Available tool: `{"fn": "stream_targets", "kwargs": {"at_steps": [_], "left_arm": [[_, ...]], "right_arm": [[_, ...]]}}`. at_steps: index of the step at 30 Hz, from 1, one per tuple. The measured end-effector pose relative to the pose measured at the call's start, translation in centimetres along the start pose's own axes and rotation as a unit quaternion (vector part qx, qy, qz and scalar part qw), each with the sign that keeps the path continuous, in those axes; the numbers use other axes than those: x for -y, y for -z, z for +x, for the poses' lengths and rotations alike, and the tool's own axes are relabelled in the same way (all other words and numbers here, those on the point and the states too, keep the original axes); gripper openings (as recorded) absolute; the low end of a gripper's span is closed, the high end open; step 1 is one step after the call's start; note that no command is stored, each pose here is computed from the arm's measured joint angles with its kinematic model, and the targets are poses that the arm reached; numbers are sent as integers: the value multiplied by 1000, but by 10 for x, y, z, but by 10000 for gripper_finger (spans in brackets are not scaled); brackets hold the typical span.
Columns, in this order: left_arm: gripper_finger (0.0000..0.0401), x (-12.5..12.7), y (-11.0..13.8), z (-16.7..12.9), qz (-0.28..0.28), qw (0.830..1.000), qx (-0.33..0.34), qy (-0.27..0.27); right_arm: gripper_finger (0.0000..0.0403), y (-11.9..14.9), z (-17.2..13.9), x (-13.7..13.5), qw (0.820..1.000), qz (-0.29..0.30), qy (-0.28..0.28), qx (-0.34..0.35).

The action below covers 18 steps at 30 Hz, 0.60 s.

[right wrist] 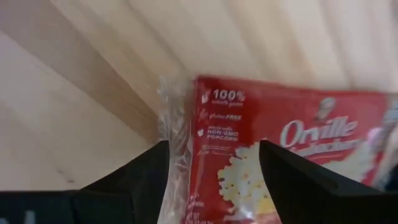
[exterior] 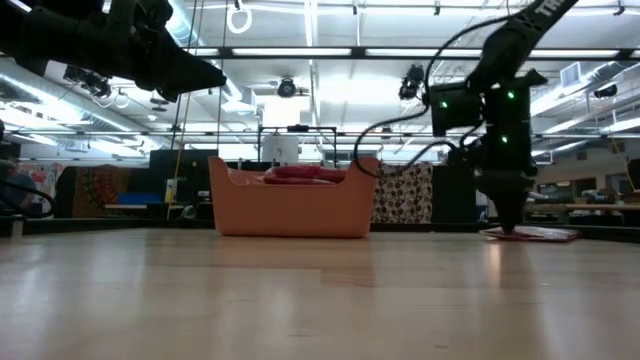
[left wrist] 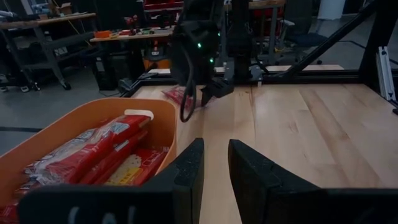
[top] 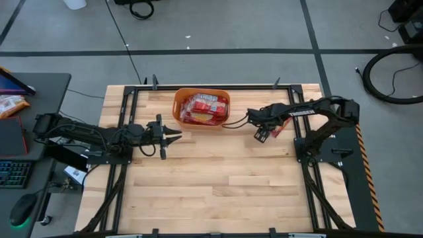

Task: Sort popcorn bags into baskets
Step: Put the red popcorn bag into the orange bin

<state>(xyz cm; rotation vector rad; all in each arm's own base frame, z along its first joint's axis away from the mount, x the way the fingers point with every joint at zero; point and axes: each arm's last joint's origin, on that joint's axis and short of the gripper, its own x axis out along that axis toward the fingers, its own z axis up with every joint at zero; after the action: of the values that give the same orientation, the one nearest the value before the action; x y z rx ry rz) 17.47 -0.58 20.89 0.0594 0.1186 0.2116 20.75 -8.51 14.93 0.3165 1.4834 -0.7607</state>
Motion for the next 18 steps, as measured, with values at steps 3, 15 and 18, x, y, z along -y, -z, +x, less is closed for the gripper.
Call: {"fn": "stream_targets", "kwargs": {"at_steps": [3, 15, 18], "left_arm": [[78, 0, 0, 0, 0, 1000, -1, 0], [78, 0, 0, 0, 0, 1000, 0, 0], [78, 0, 0, 0, 0, 1000, 0, 0]], "right_arm": [[253, 7, 11, 0, 1000, 0, -4, 6], [75, 16, 17, -5, 1000, -17, 3, 3], [24, 15, 11, -10, 1000, -23, -3, -2]]}}
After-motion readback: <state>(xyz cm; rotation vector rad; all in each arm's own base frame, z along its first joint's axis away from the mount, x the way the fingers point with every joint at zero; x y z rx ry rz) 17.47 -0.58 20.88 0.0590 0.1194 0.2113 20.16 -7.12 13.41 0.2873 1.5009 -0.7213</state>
